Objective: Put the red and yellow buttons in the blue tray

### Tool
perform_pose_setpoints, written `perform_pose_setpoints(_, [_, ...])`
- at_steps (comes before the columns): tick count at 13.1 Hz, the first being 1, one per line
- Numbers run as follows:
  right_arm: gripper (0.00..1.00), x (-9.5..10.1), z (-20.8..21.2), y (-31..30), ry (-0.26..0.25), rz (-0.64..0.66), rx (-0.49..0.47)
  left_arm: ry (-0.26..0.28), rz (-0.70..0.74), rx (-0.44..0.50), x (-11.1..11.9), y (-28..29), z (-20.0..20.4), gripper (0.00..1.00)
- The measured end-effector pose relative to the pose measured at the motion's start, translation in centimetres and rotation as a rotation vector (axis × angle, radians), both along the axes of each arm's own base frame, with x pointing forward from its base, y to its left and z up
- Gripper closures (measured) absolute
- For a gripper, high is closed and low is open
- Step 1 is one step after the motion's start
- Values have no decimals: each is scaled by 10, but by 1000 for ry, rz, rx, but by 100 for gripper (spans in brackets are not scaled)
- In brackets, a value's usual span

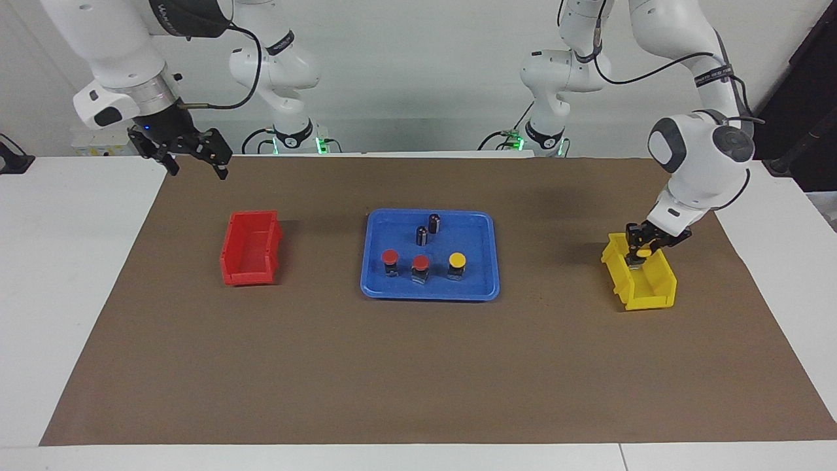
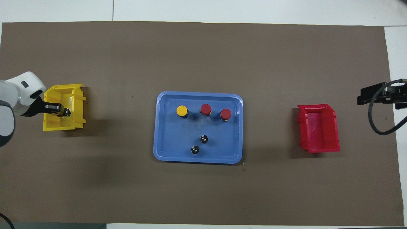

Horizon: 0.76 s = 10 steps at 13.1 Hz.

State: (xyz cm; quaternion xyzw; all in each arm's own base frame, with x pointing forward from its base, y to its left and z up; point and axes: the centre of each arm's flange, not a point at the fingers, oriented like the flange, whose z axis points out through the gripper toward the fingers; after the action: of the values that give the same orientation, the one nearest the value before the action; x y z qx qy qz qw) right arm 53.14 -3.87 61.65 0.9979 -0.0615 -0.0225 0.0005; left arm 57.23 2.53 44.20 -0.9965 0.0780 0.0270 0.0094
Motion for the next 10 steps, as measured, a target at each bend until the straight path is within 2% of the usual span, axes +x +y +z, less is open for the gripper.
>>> perform_pose_setpoints(2, [0,-3,-2,-15,21,-13,3,13,7,6,13,-46,64,59])
perform_pose_setpoints(3, [0,-3,-2,-16,20,-14,3,11,19,10,11,-85,73,59])
perform_pose_setpoints(5, [0,-2,-2,-9,20,-2,2,17,62,-5,-3,-176,58,59])
perform_pose_setpoints(7, [0,-2,-2,-7,21,2,2,-5,92,-37,-26,-249,30,59])
perform_pose_setpoints(10, [0,-3,-2,-7,23,2,-1,-35,103,-112,-61,-322,-7,59])
